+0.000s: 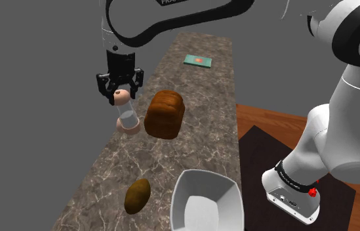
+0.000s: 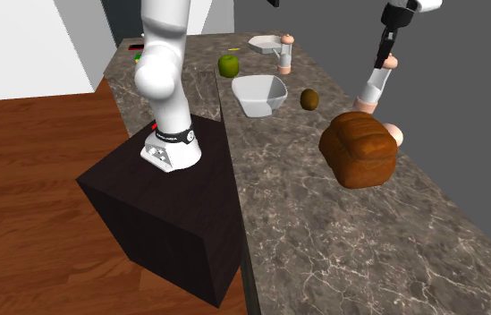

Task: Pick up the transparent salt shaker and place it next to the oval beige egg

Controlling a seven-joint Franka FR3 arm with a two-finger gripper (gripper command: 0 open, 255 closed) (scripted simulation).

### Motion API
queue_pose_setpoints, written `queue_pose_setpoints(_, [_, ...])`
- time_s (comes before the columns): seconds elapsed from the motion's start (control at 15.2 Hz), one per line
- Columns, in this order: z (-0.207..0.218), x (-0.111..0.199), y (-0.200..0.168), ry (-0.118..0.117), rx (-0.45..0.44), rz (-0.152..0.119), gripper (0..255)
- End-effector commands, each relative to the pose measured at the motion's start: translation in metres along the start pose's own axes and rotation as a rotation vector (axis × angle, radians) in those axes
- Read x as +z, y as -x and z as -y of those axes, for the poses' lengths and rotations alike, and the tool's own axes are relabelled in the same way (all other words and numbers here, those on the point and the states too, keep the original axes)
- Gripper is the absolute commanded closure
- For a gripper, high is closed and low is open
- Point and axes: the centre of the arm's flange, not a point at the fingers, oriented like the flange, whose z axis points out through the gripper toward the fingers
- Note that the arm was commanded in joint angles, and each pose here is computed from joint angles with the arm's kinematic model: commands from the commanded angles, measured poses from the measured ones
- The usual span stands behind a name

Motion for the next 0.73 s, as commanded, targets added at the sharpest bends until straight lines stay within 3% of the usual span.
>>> queue_pose_setpoints(0.0, [-0.003,0.011,0.0,0.0,0.0,-0.001,255])
queue_pose_setpoints(0.66, [-0.011,0.063,-0.001,0.0,0.0,-0.001,255])
